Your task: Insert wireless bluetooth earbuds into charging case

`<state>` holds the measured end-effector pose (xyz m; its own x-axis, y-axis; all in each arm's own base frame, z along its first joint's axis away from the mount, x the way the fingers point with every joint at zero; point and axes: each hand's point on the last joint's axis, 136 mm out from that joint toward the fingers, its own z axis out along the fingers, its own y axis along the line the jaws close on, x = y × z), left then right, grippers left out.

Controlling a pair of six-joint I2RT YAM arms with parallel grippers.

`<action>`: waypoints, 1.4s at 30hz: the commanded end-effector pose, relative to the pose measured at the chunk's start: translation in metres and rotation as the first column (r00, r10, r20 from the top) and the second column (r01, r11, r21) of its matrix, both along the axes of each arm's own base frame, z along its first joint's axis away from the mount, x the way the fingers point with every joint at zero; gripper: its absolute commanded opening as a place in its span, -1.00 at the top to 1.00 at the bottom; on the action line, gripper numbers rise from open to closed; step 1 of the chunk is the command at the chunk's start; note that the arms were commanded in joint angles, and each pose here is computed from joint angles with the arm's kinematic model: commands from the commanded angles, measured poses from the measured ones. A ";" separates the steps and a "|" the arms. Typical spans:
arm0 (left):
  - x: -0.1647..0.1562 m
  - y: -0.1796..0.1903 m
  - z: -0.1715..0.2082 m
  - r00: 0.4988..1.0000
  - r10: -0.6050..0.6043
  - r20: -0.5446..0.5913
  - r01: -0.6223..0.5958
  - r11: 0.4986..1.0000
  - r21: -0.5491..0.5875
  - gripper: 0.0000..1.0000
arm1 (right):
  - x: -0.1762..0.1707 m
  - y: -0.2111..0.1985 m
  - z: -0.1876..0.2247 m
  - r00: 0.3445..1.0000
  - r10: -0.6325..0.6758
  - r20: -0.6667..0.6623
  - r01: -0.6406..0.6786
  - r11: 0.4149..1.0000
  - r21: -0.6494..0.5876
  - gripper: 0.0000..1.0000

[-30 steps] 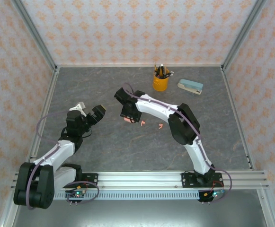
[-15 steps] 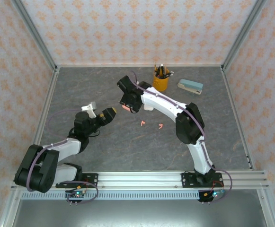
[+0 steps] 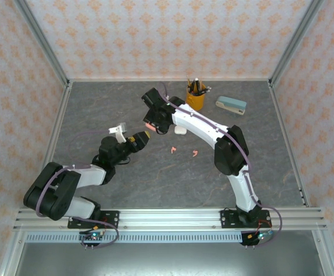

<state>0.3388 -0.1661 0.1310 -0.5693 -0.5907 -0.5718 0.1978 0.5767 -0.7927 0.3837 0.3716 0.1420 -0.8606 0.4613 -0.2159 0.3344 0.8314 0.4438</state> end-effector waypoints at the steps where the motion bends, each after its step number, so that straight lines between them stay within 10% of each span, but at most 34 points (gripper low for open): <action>1: 0.015 -0.001 0.024 0.995 0.043 0.088 -0.041 0.999 -0.029 -0.61 | 0.004 0.003 0.039 0.998 -0.027 0.053 0.023 0.996 0.085 0.08; 16: 0.028 0.000 0.025 0.990 0.090 0.105 -0.088 0.996 -0.023 -0.53 | 0.001 -0.008 0.027 0.998 -0.053 0.043 0.049 0.996 0.071 0.08; 27: 0.027 0.128 0.028 0.857 0.511 -0.066 -0.494 0.851 0.178 -1.00 | 0.009 -0.033 0.009 0.996 -0.063 0.070 0.064 0.998 -0.010 -0.24; 42: 0.078 0.163 -0.025 0.775 0.536 -0.335 -0.336 0.799 0.499 -1.00 | -0.011 -0.033 -0.007 0.994 0.084 0.065 -0.083 0.996 -0.022 -0.37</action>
<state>0.4159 -0.0087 0.1148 -0.4710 -0.6710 -0.5727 -0.4469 0.7412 -0.5009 0.3734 0.3359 0.1057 -0.8822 0.4056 -0.2393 0.2954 0.8723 0.3896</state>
